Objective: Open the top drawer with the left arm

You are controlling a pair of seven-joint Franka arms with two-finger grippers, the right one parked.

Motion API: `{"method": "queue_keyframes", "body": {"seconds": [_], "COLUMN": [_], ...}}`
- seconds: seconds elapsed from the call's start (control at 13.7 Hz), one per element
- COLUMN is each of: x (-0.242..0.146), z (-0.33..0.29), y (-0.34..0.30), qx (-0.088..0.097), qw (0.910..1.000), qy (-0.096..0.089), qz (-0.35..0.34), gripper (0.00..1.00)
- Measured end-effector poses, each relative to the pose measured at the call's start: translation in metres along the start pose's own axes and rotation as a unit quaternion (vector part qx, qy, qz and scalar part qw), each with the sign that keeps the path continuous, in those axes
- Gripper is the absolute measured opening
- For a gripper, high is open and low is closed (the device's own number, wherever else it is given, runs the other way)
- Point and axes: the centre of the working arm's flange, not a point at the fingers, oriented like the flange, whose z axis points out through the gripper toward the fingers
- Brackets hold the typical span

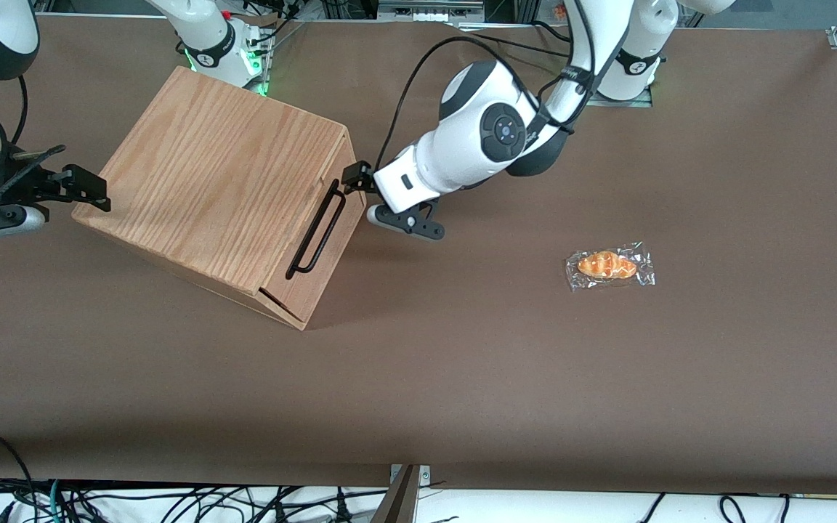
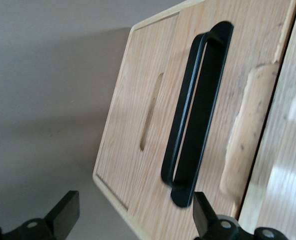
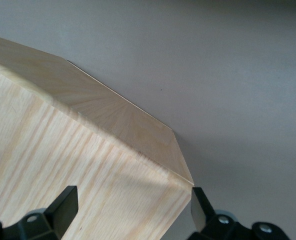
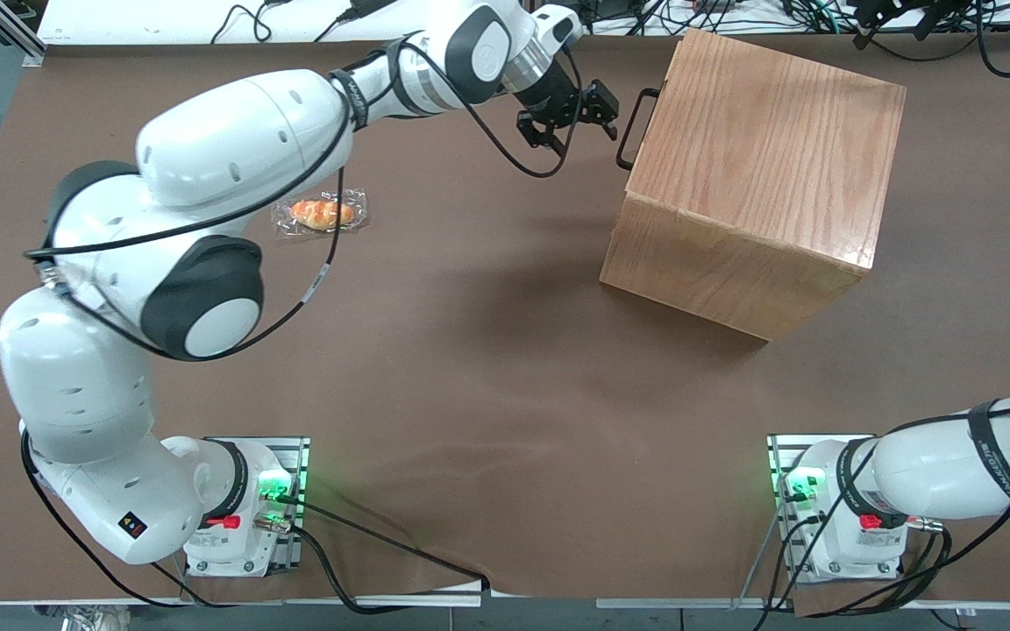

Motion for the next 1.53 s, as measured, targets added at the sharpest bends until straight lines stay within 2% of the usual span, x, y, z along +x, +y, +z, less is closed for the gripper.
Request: {"method": "queue_keyframes", "body": {"seconds": [0.22, 0.44, 0.8, 1.09, 1.53], "x": [0.011, 0.013, 0.011, 0.015, 0.042], "z": [0.015, 0.033, 0.055, 0.058, 0.033], "y": [0.001, 0.005, 0.001, -0.006, -0.033], "qx": [-0.003, -0.006, 0.000, 0.004, 0.007], "qw": [1.0000, 0.9999, 0.9999, 0.9999, 0.9992], "qy": [0.002, 0.014, 0.011, 0.012, 0.028], "qz": [0.002, 0.002, -0.003, -0.007, -0.026], "gripper": [1.00, 1.00, 1.00, 1.00, 1.00]}}
